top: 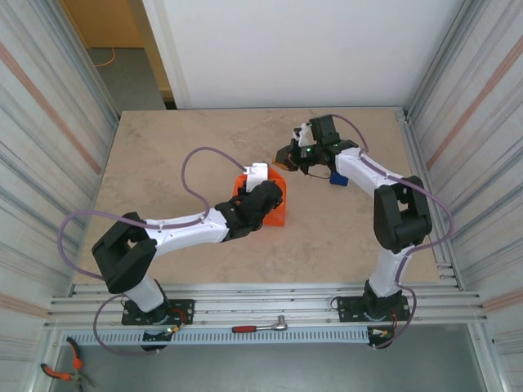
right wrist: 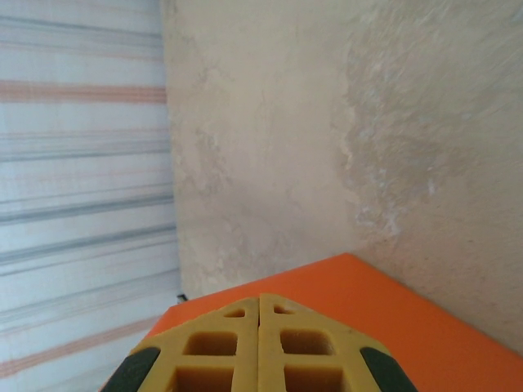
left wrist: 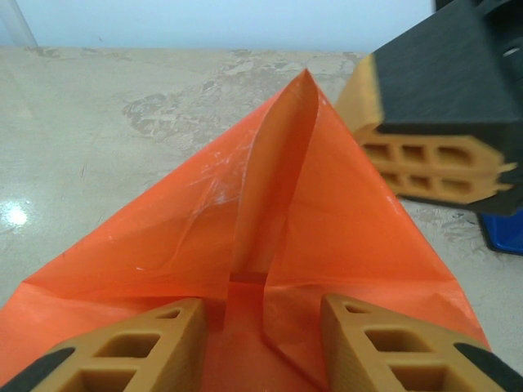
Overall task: Wrap the gift box in paper
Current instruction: Fold the seventh fold of the wrapping paper on the gift box, then fold the wrapping paper for the gift box.
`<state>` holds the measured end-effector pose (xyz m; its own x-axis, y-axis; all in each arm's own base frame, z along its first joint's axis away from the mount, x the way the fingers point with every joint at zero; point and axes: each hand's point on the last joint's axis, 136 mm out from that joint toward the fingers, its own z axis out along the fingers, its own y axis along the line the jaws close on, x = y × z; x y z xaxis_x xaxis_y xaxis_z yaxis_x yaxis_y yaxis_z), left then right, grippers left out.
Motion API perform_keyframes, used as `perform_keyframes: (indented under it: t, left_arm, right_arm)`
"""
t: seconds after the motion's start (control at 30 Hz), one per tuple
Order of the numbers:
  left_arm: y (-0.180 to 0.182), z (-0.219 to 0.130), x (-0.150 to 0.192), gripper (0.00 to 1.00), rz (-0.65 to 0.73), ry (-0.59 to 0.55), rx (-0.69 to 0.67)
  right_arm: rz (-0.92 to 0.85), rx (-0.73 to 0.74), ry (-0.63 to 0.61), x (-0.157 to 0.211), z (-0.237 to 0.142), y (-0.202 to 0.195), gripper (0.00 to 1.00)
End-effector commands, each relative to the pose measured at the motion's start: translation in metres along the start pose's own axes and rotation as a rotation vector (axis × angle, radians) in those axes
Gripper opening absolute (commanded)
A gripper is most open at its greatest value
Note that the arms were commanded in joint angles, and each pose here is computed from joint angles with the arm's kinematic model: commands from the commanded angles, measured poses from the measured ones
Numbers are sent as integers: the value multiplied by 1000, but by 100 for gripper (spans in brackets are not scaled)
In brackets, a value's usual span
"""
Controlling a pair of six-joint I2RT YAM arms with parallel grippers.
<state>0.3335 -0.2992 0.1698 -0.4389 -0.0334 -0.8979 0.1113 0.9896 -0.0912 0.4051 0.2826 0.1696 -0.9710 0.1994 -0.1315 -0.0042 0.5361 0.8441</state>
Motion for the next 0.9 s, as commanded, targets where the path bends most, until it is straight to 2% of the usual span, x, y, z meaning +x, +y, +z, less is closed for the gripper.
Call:
perform_keyframes:
  t: [0.0,0.17,0.43,0.87]
  left_arm:
    - [19,6,79,42,143,221,-55]
    - [20,6,81,41,145,227,-59]
    - [20,6,83,41,140,236,-67]
    - [21,7,87,41,131,247,-77]
  right_arm:
    - [5,-52,90,15,12,14,0]
    - [-8,-64,167,40,20,17,0]
    - [-27,-63,211,66,12,22,0]
    - [-6,-13,187,76,-5,10,0]
